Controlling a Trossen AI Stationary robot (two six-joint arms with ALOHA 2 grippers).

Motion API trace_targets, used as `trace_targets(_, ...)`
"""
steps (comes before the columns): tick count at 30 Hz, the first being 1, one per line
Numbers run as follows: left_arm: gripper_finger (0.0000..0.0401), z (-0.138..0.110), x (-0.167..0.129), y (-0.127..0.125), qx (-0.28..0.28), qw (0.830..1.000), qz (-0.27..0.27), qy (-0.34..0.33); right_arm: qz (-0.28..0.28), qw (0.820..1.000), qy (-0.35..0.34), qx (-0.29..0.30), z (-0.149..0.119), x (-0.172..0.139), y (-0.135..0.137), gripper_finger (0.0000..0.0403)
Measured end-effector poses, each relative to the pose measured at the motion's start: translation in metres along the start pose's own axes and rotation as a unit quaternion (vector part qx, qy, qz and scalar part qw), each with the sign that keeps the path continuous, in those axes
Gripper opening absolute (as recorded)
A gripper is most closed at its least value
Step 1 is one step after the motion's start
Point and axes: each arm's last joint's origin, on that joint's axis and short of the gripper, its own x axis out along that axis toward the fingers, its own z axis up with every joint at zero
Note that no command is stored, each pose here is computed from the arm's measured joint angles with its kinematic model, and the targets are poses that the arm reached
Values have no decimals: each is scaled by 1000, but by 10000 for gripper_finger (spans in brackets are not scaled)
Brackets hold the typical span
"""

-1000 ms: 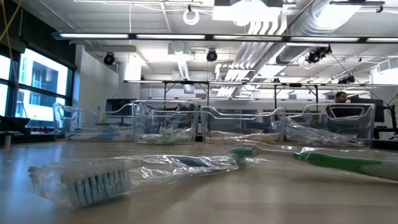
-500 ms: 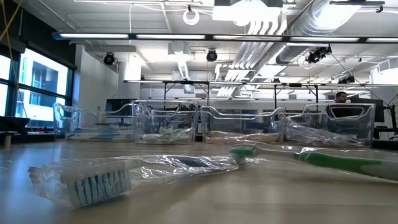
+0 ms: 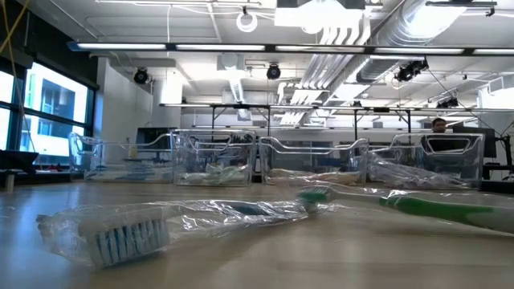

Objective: Pick & Place Toothbrushes
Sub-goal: Put the green toothbrush into the middle left transparent bin

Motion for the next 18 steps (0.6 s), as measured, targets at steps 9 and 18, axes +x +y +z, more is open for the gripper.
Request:
trace_targets(9, 157, -7, 3, 1, -14, 1000, 10, 14, 0, 999, 0, -35, 0, 0, 0, 13)
trace_targets(18, 135, -7, 3, 1, -15, 1000, 12, 15, -8, 999, 10, -41, -2, 0, -1, 13)
